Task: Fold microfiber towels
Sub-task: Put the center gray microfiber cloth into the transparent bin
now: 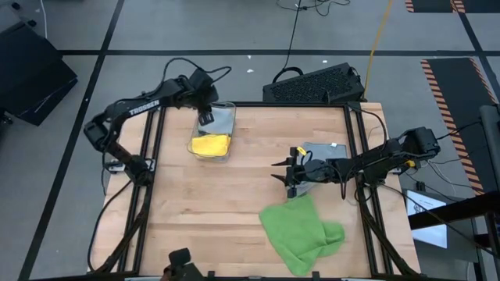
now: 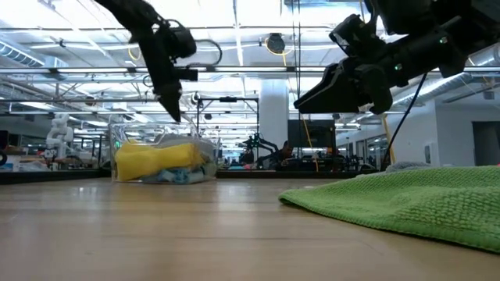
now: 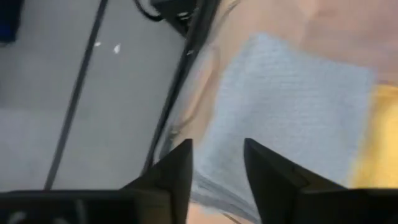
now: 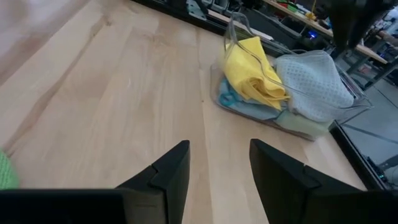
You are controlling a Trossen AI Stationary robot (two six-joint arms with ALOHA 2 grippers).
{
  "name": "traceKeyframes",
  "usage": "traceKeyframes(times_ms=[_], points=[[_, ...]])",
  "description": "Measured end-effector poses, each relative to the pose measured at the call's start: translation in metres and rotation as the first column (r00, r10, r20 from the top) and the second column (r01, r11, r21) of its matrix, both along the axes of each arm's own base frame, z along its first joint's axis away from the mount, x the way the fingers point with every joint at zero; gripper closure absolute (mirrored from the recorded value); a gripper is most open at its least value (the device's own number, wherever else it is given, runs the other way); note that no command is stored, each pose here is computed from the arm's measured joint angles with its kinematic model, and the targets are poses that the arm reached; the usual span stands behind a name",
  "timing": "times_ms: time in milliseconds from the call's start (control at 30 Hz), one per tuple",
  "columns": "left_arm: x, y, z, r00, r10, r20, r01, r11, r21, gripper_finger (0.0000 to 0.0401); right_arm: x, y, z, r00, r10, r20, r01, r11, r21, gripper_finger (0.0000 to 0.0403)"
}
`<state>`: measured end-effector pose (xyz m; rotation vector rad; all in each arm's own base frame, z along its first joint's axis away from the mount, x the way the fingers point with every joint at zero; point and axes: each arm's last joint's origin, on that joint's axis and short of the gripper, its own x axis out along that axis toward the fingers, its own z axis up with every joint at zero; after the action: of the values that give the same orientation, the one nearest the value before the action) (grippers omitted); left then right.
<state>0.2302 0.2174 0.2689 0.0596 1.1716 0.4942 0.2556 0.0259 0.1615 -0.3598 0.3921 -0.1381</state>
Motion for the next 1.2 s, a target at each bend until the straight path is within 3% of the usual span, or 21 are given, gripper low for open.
traceKeyframes(times_ms=[133, 300, 567, 733, 1000, 1100, 1200], points=[[0.001, 0.004, -0.038, 0.998, 0.045, -0.053, -0.048, 0.998, -0.052, 0.0320, 0.000, -0.003, 0.000, 1.000, 0.011, -0.002, -0.011, 1.000, 0.009, 0.0245], [0.005, 0.011, -0.073, 0.994, 0.083, -0.072, -0.086, 0.995, -0.042, 0.0390, 0.000, -0.004, -0.001, 1.000, 0.007, -0.010, -0.007, 1.000, 0.007, 0.0245], [0.007, 0.019, -0.101, 0.991, 0.089, -0.104, -0.097, 0.992, -0.075, 0.0363, 0.001, -0.009, -0.001, 1.000, 0.002, -0.010, -0.001, 1.000, 0.026, 0.0245], [0.006, 0.014, -0.080, 0.990, 0.075, -0.121, -0.083, 0.995, -0.062, 0.0360, 0.001, -0.009, -0.002, 1.000, -0.002, -0.012, 0.003, 0.999, 0.041, 0.0245], [0.003, 0.000, -0.020, 0.994, 0.092, 0.051, -0.094, 0.995, 0.044, 0.0359, 0.000, -0.009, -0.002, 1.000, -0.018, -0.008, 0.018, 0.997, 0.073, 0.0245], [0.007, -0.004, -0.010, 0.983, 0.099, 0.156, -0.106, 0.994, 0.036, 0.0359, 0.000, -0.009, -0.002, 1.000, -0.025, -0.004, 0.025, 0.996, 0.088, 0.0245], [0.013, -0.011, -0.011, 0.978, 0.115, 0.175, -0.118, 0.993, 0.009, 0.0359, 0.000, -0.009, -0.002, 1.000, -0.027, -0.004, 0.027, 0.995, 0.093, 0.0245]])
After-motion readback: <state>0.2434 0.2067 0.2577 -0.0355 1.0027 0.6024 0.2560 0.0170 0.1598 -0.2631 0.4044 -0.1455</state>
